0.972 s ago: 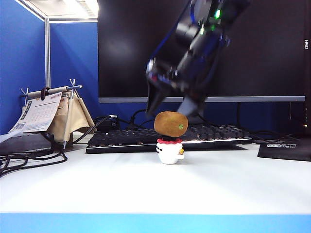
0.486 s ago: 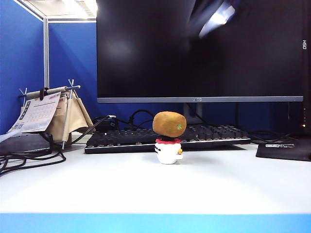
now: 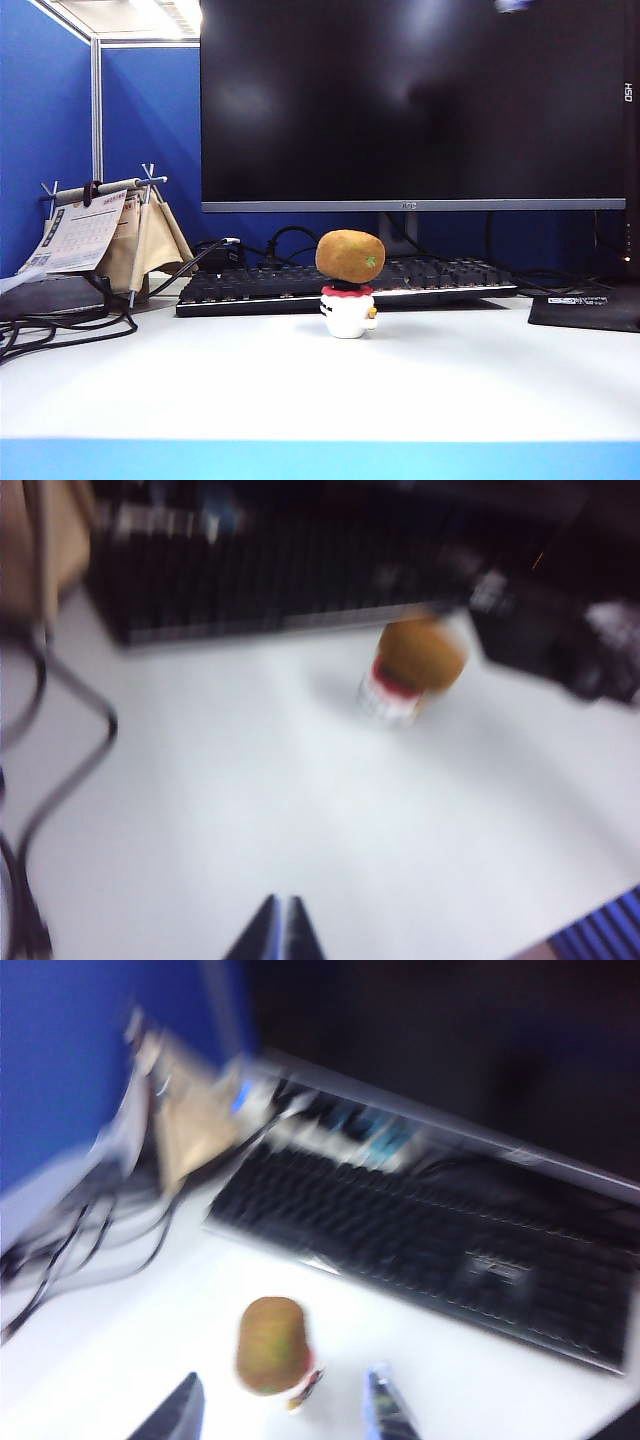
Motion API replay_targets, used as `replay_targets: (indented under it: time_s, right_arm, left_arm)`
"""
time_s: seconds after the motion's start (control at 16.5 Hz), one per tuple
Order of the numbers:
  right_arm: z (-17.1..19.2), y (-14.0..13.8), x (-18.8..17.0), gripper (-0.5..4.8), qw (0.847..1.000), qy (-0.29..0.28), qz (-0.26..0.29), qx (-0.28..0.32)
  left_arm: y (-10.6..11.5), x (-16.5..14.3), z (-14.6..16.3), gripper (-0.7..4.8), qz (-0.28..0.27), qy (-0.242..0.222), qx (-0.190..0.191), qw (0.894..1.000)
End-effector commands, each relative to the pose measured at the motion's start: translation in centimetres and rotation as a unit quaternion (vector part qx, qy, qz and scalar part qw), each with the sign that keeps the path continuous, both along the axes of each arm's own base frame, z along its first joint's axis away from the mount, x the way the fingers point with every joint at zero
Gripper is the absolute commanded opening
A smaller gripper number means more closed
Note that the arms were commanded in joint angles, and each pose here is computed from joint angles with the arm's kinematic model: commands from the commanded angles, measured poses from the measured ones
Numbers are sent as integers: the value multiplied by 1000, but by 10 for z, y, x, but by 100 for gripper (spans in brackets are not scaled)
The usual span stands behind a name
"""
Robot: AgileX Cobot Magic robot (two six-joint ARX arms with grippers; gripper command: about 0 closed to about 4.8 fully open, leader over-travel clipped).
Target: Place the kiwi on top of the doll with a flat head.
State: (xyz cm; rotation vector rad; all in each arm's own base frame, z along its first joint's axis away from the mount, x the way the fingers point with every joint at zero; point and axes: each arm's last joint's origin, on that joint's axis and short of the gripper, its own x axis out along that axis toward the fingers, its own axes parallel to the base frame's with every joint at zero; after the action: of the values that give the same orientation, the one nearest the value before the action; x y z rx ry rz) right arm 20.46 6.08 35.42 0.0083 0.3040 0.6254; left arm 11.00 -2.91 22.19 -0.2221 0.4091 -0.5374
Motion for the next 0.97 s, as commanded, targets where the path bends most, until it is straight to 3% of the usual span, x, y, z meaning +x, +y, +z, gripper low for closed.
replay_targets:
  time_s: [0.06,0.18,0.3,0.49,0.67,0.85,0.97]
  right_arm:
    - [-48,-10,-31,206,996,-35,-63,57]
    - [-76,-13,-46,206,996,-21,-64,60]
    - [-109,-17,-58,206,995,4,-81,55]
    - [-143,-20,-67,206,993,21,-94,72]
    - [-169,-21,-72,198,992,31,-94,73]
    - [-189,-21,-76,198,992,60,-86,66]
    - [-205,-22,-80,198,991,83,-88,58]
  left_arm:
    - [-2,3,-7,19,-15,-21,-8,1000]
    - [-4,2,-5,16,-40,-38,2,998]
    - [-10,1,-7,-6,-105,-59,19,993]
    - [-21,3,-13,-6,-171,-32,12,985]
    - [-33,10,-28,-6,-209,31,20,977]
    - [-45,12,-36,-6,-235,62,32,970]
    - [-54,12,-39,-6,-226,60,59,970]
